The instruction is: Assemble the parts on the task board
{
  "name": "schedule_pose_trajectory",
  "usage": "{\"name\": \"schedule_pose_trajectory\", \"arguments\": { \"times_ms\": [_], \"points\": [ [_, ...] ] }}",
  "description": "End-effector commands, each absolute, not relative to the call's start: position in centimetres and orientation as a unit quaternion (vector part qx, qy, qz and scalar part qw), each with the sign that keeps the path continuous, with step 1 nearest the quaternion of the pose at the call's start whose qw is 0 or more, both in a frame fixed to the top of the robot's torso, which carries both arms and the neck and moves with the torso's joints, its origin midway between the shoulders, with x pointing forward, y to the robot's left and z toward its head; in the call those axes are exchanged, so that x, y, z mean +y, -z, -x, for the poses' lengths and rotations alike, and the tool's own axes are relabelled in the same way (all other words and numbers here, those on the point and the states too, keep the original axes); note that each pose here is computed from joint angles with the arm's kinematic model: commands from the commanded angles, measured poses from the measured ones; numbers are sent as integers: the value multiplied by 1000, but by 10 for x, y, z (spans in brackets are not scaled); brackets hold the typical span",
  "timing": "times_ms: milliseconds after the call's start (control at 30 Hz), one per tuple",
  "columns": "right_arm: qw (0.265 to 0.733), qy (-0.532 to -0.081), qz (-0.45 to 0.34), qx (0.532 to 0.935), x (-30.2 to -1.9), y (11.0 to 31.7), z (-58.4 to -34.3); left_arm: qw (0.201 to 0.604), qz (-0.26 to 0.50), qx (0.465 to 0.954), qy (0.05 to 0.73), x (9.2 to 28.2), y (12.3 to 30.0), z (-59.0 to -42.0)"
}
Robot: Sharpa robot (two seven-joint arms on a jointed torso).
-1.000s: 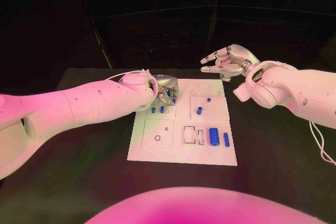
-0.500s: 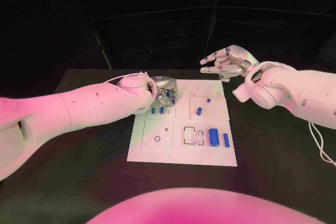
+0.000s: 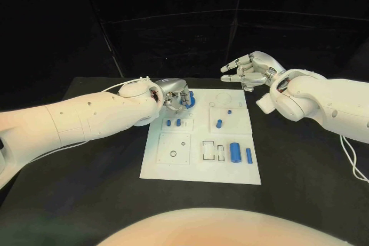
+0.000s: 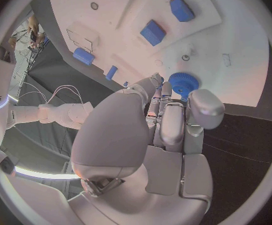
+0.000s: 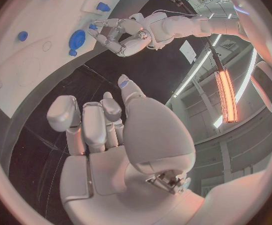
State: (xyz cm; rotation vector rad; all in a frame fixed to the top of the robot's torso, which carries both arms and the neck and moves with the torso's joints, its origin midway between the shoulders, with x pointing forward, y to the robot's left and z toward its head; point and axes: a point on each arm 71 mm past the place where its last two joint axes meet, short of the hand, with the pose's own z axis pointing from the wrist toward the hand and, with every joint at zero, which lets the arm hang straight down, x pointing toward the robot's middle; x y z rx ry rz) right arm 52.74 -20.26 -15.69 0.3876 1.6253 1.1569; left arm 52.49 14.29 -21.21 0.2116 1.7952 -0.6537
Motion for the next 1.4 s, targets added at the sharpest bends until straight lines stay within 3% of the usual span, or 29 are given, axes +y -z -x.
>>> {"name": "schedule_pose_trajectory", "arguments": {
  "times_ms": [33,567,1400],
  "points": [
    [525,-489,-159,678,-202,156,-527,588,-73,749,296,148,206,-524],
    [526,-487,-161,679,-204,156,-529,561,-49,783,265,182,212,-521],
    [525,-487,-160,679,-203,156,-529,533,-41,807,251,178,220,-523]
  ]
}}
